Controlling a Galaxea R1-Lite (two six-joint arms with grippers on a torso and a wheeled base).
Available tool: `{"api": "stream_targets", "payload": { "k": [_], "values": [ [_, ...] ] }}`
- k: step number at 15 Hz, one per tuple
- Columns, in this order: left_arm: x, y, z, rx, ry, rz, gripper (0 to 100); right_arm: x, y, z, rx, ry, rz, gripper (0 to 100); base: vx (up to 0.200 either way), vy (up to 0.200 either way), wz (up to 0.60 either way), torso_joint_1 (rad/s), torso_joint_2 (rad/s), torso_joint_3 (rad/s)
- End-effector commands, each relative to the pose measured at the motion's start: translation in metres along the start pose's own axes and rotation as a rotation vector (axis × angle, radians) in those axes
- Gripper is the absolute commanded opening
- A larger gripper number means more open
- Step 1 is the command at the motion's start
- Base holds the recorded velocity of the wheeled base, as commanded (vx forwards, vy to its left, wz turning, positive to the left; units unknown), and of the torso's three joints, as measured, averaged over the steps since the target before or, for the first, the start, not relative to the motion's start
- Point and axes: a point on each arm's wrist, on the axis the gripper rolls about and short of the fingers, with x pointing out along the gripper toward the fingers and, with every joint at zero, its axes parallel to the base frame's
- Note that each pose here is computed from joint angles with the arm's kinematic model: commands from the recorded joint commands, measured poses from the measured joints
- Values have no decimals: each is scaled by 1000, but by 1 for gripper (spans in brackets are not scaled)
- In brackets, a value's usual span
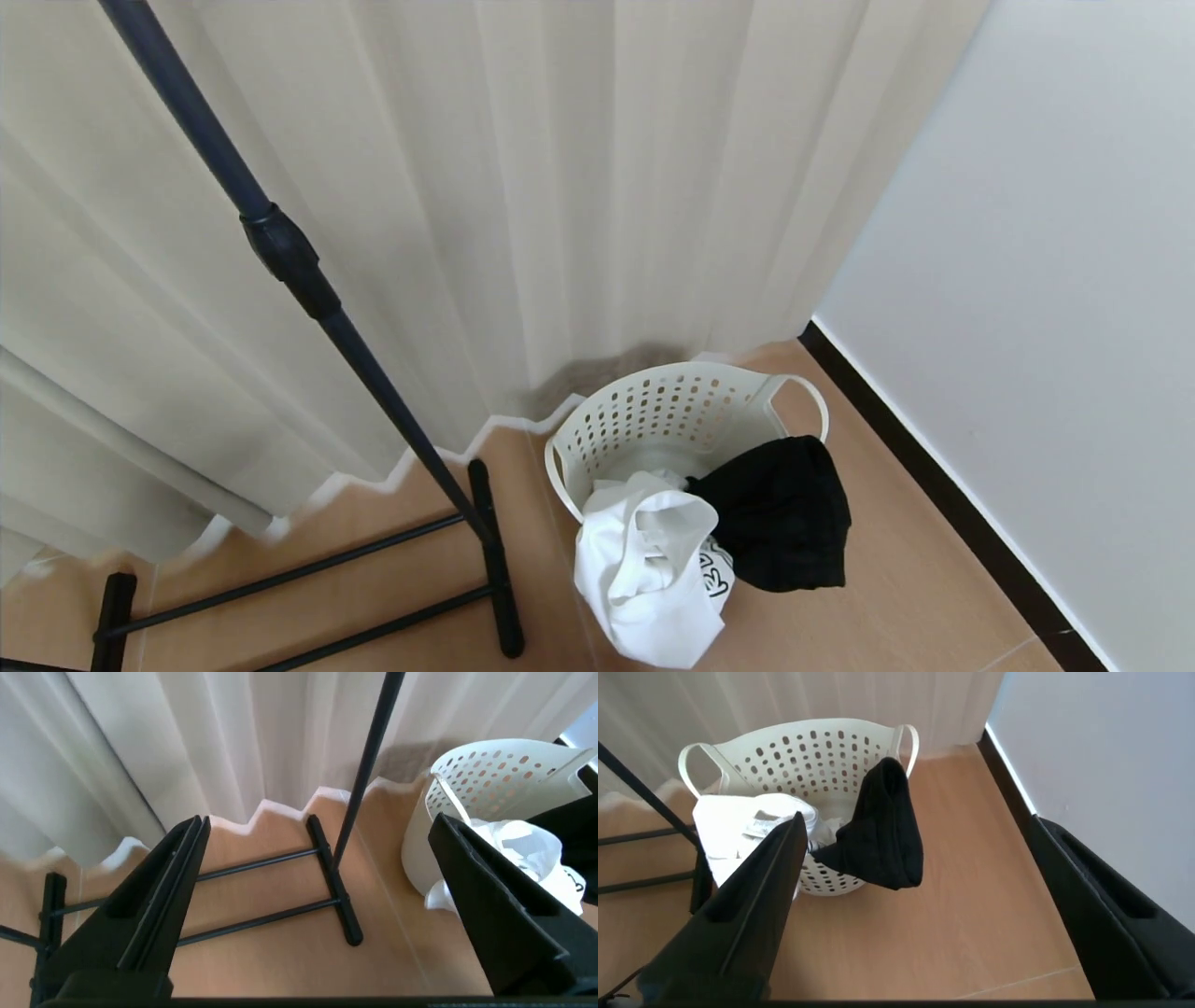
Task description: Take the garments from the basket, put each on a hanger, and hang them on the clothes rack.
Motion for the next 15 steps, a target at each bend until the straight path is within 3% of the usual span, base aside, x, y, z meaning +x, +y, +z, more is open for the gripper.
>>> {"api": "stream_targets", "payload": {
  "k": [1,15],
  "values": [
    [0,0,0,1,1,1,100,0,0,0,-2,-1,0,100,0,0,0,-2,-2,-203],
    [0,0,0,-1,1,1,100,0,0,0,0,-1,0,100,0,0,0,3,3,-197]
  ]
}}
